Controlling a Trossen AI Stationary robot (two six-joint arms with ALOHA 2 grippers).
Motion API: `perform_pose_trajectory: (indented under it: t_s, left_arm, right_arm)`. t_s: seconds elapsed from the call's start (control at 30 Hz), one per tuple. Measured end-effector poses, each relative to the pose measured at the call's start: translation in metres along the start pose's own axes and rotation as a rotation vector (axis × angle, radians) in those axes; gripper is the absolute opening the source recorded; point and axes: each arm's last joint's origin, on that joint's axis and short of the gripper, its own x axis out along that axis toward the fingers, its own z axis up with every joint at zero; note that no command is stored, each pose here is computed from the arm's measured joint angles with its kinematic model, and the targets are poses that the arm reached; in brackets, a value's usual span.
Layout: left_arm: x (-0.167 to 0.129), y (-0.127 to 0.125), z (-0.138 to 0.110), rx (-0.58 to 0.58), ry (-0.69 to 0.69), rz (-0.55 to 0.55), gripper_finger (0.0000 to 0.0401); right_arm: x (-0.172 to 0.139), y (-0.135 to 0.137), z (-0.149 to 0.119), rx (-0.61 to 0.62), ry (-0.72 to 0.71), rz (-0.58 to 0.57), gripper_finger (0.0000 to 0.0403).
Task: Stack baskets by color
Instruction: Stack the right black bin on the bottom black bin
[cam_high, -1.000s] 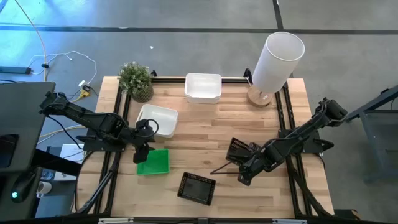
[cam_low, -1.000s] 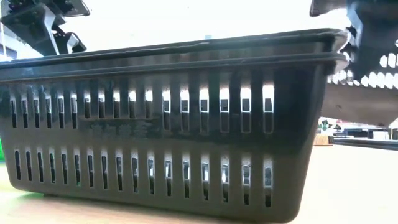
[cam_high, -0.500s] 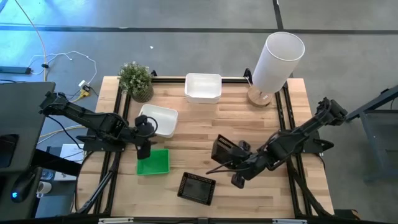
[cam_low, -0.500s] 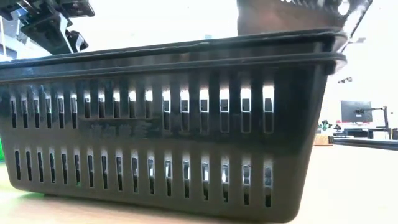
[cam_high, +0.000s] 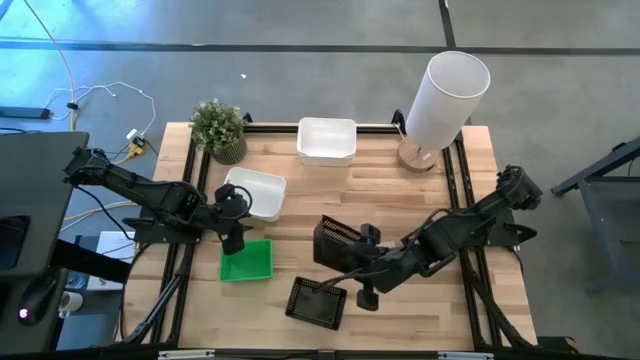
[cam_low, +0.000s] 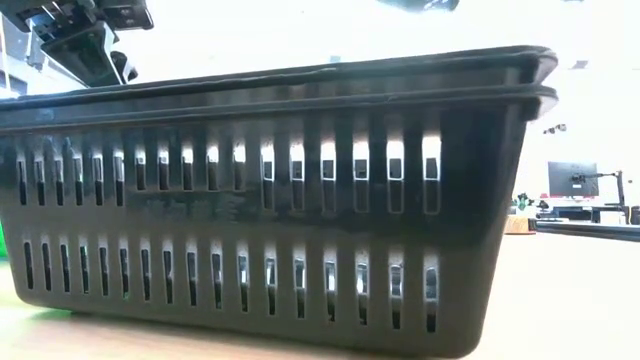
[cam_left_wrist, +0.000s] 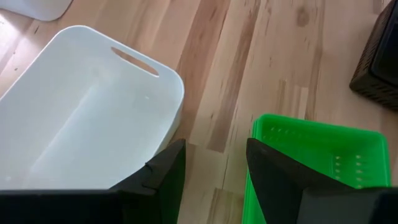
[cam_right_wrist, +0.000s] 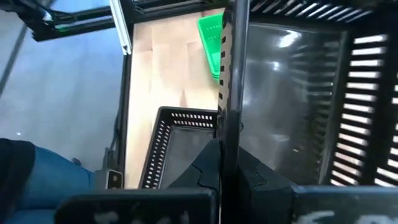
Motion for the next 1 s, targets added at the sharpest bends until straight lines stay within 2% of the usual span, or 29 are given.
perform_pose_trajectory:
  t_s: [0.2,0.33,0.53,0.8,1.0]
  left_arm:
    - [0.0,0.0,0.0,-0.02,0.005,0.003,0.0156]
    - [0.0,0.0,0.0,-0.081,0.005,0.003,0.0156]
    - [0.0,0.0,-0.001,-0.11,0.007,0.001,0.0156]
    - [0.0,0.0,0.0,-0.115,0.006,0.002,0.0156]
    - [0.0,0.0,0.0,-0.133,0.005,0.003,0.0156]
  right_arm:
    - [0.017,0.016,0.009,0.028,0.029,-0.004,0.0]
    - [0.033,0.027,0.011,0.038,0.053,0.014,0.0]
    - [0.059,0.042,-0.001,0.034,0.112,0.018,0.0]
    - [0.087,0.062,-0.015,0.047,0.114,0.065,0.0]
    - [0.111,0.069,-0.032,0.027,0.175,0.053,0.0]
